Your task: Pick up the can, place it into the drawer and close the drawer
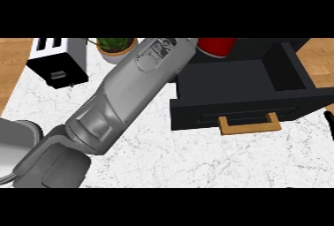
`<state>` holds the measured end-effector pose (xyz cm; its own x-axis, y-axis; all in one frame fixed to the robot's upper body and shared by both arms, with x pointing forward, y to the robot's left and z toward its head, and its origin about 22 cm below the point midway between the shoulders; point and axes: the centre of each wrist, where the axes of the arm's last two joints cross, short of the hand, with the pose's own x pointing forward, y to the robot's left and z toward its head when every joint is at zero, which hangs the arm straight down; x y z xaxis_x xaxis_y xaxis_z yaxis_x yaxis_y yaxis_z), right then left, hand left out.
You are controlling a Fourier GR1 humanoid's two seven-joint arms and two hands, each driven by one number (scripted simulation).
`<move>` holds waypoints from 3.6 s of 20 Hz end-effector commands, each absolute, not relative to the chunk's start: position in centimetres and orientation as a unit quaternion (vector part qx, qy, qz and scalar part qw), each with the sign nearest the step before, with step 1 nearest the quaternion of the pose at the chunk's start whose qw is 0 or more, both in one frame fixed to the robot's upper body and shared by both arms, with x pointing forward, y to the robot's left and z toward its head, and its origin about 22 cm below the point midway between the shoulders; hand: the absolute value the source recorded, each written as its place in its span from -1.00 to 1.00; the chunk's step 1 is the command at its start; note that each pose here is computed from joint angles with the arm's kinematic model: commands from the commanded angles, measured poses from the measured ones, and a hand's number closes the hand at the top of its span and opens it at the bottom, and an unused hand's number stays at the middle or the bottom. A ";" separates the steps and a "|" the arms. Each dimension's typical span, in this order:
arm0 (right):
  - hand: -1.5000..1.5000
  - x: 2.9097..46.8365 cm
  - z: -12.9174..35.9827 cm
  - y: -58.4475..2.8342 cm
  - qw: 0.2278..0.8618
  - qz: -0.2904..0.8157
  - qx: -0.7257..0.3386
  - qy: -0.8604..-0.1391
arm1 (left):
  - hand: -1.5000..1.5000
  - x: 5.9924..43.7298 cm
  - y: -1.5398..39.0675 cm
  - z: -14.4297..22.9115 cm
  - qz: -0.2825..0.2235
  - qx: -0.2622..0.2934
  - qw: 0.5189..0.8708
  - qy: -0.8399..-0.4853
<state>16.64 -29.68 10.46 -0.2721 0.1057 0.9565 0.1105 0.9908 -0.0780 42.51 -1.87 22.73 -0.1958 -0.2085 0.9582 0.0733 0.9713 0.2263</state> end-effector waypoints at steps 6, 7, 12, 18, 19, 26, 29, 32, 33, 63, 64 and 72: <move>-1.00 18.2 10.1 -29.2 0.602 0.007 -0.057 -0.797 | 1.00 42.7 -1.6 20.3 -0.109 0.091 0.612 -0.778; -1.00 17.5 11.3 -29.3 0.597 0.010 -0.063 -0.799 | 1.00 43.0 -1.4 20.1 -0.115 0.086 0.622 -0.770; -1.00 17.4 11.0 -29.3 0.594 0.011 -0.063 -0.802 | 1.00 43.2 -0.7 18.2 -0.123 0.110 0.615 -0.771; -1.00 18.2 11.4 -29.6 0.590 0.025 -0.061 -0.805 | -1.00 43.0 -0.1 15.8 -0.125 0.136 0.613 -0.768; -1.00 18.7 10.2 -29.7 0.587 0.007 -0.056 -0.807 | -1.00 43.0 0.2 15.3 -0.128 0.132 0.612 -0.769; -1.00 18.6 11.5 -28.4 0.581 0.019 -0.053 -0.812 | -1.00 43.0 -0.5 16.6 -0.097 0.148 0.612 -0.770; -1.00 18.2 11.9 -29.7 0.582 0.029 -0.055 -0.811 | -1.00 43.0 -0.2 15.6 -0.090 0.165 0.611 -0.769; -1.00 18.7 11.7 -28.8 0.577 0.025 -0.053 -0.814 | -1.00 43.0 -0.1 15.6 -0.083 0.152 0.609 -0.774; -1.00 18.4 12.8 -29.5 0.577 0.045 -0.063 -0.813 | -1.00 42.8 -0.5 16.0 -0.079 0.148 0.614 -0.771; -1.00 23.6 9.6 -23.7 0.438 0.387 -0.379 -0.718 | -1.00 41.9 -1.9 18.1 -0.027 0.088 0.622 -0.778; -1.00 24.3 10.0 -24.4 0.443 0.398 -0.388 -0.703 | -1.00 42.0 -1.9 19.8 -0.019 0.086 0.617 -0.782; -1.00 27.1 4.3 -23.1 0.449 0.375 -0.419 -0.694 | -1.00 41.9 0.9 19.7 -0.017 0.091 0.622 -0.777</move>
<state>26.08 -23.61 6.88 -0.2661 0.9113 0.3141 0.2278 0.3761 -0.8981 42.40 0.20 19.74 -0.2105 -0.1695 0.9628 -0.1274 0.9812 0.1449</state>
